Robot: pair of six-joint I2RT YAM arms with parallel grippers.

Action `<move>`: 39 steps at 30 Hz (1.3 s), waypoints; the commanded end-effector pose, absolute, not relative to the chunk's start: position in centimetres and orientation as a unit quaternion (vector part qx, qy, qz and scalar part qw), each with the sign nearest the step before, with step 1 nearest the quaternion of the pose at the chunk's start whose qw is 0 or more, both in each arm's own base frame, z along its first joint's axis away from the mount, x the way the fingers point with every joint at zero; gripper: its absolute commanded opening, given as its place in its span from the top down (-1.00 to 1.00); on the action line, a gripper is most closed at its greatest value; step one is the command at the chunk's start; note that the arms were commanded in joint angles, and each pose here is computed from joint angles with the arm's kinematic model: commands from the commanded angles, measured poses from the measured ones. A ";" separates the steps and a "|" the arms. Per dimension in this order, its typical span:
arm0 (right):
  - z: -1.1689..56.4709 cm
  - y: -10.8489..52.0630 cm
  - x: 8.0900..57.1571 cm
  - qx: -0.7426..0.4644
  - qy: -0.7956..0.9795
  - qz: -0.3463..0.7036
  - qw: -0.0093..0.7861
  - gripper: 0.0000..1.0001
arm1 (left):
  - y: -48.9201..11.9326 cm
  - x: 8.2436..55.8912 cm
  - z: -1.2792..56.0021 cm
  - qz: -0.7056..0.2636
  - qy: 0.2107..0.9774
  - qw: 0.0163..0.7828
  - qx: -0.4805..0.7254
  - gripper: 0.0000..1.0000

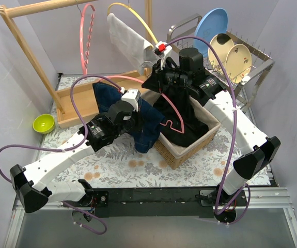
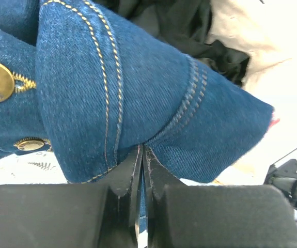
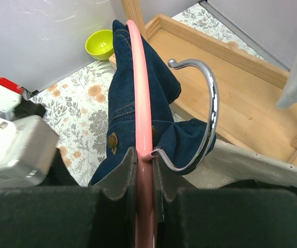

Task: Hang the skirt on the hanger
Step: Place skirt on hanger

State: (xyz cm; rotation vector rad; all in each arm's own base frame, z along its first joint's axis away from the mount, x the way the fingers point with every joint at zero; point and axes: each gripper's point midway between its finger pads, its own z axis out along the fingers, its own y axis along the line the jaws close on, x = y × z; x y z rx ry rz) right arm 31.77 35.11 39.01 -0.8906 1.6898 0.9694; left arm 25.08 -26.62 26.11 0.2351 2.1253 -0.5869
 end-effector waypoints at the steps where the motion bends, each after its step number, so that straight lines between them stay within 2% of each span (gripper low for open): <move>1: 44.2 34.6 31.2 -0.364 0.635 0.418 0.538 0.97 | -26.8 24.3 31.2 -0.289 0.818 0.486 0.104 1.00; 4: 44.1 34.6 31.3 -0.363 0.637 0.418 0.537 0.97 | -27.0 23.5 32.8 -0.317 0.805 0.489 0.108 1.00; 6: 44.0 34.4 31.4 -0.362 0.638 0.417 0.537 0.97 | -25.1 23.6 34.8 -0.305 0.795 0.518 0.079 1.00; 7: 44.2 34.3 31.3 -0.362 0.636 0.417 0.539 0.97 | -24.1 23.6 34.7 -0.290 0.801 0.520 0.068 0.88; 10: 44.3 34.1 31.3 -0.361 0.636 0.417 0.540 0.97 | -21.1 23.7 34.3 -0.237 0.813 0.531 0.035 0.18; 11: 44.4 34.0 31.3 -0.361 0.635 0.417 0.541 0.97 | -20.8 23.7 33.9 -0.227 0.818 0.527 0.036 0.13; 17: 44.1 34.4 31.2 -0.360 0.637 0.427 0.531 0.97 | -21.3 24.3 30.6 -0.187 0.844 0.500 0.052 0.05; 21: 44.2 34.1 31.0 -0.360 0.636 0.427 0.533 0.97 | -23.6 24.6 29.0 -0.202 0.851 0.477 0.086 0.05; 23: 44.4 34.0 30.8 -0.360 0.634 0.428 0.534 0.97 | -24.1 24.9 28.2 -0.194 0.858 0.466 0.092 0.06; 26: 44.5 33.9 30.6 -0.361 0.633 0.429 0.534 0.97 | -24.9 24.9 27.7 -0.201 0.861 0.456 0.101 0.24; 27: 44.4 33.9 30.6 -0.361 0.633 0.429 0.534 0.97 | -24.9 24.9 27.9 -0.204 0.859 0.458 0.102 0.37; 31: 44.3 33.9 30.6 -0.362 0.633 0.431 0.531 0.97 | -25.4 24.6 28.8 -0.221 0.853 0.459 0.113 0.68; 36: 44.4 33.7 30.6 -0.361 0.632 0.430 0.534 0.97 | -27.3 23.3 30.5 -0.283 0.834 0.452 0.145 0.99; 39: 44.4 33.4 30.9 -0.358 0.634 0.428 0.536 0.97 | -28.6 22.3 32.1 -0.331 0.814 0.448 0.165 1.00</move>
